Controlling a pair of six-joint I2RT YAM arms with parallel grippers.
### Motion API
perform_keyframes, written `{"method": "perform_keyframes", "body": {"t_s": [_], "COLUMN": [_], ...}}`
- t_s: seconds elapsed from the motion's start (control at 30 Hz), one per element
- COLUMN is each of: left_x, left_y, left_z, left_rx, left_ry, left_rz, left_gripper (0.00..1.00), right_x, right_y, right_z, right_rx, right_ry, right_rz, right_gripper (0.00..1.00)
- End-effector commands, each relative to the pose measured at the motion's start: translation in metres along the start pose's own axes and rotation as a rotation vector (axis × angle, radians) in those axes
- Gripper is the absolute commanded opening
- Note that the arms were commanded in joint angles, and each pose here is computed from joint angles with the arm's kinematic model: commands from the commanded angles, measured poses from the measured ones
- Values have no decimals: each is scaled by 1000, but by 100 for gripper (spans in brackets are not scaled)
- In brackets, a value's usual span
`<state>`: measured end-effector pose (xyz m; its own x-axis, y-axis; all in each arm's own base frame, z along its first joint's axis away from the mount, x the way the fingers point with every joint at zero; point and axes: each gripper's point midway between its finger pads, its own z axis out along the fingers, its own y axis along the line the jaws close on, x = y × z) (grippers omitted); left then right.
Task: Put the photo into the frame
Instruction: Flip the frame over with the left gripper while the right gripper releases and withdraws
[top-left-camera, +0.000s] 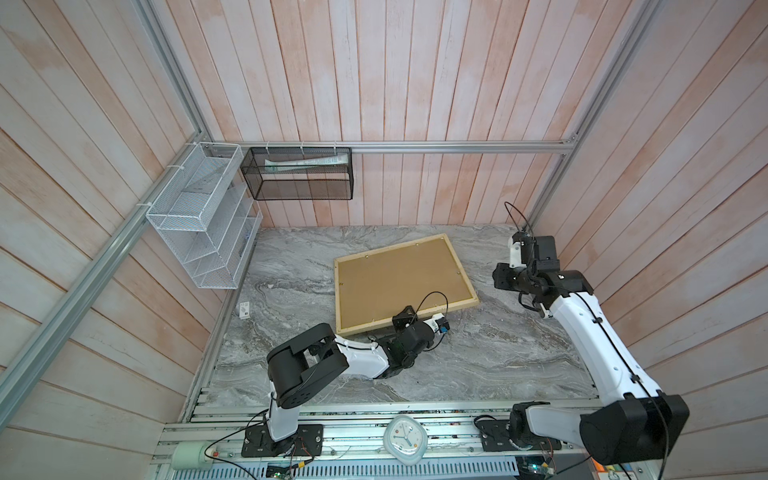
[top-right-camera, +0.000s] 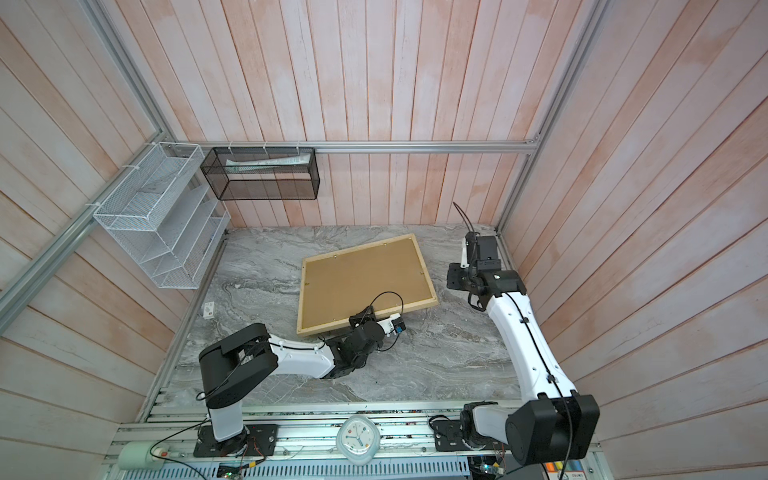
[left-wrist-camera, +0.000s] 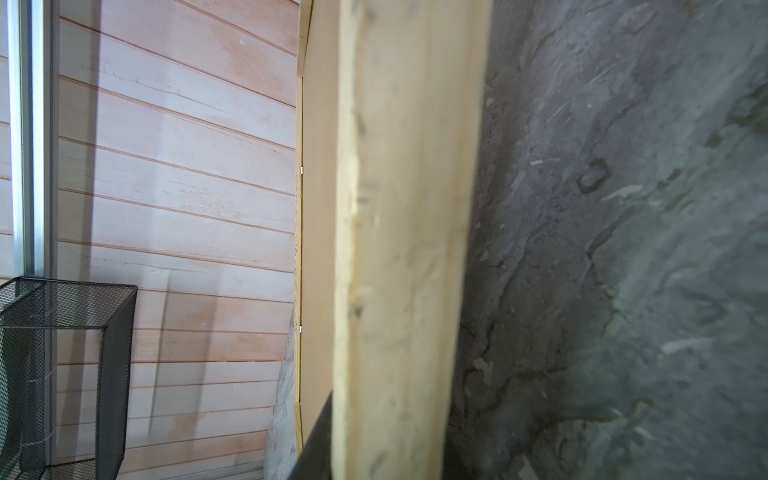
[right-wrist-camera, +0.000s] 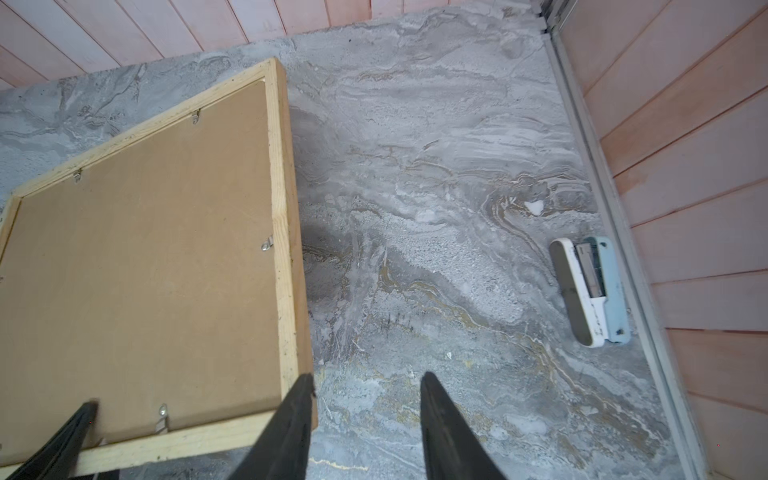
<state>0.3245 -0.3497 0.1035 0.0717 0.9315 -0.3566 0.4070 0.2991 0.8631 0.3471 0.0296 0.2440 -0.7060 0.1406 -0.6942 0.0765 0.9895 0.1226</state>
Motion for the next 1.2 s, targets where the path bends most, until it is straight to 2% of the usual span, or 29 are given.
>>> {"method": "perform_keyframes", "body": {"t_s": [0.0,0.4,0.63,1.0,1.17], "left_x": [-31,-61,-74,-102,-103], "left_y": [43,61,95,160,189], "left_z": [-9,-33,-49,-97,-104], "left_rx": [-10,260,260,331,332], "left_ry": [-62,47,52,-74,-83], "left_rz": [-262,-327,-407,-586,-697], "left_gripper": [7,4,1,0,0], "right_x": [-10,11,11,9,10], "right_y": [-13,-34,-35,-52,-57], "right_z": [-9,-9,-9,-18,-19], "right_rx": [1,-13,-22,19,23], "right_ry": [-99,-127,-134,-157,-166], "right_rz": [84,164,170,186,198], "right_gripper": [49,51,51,52,52]}}
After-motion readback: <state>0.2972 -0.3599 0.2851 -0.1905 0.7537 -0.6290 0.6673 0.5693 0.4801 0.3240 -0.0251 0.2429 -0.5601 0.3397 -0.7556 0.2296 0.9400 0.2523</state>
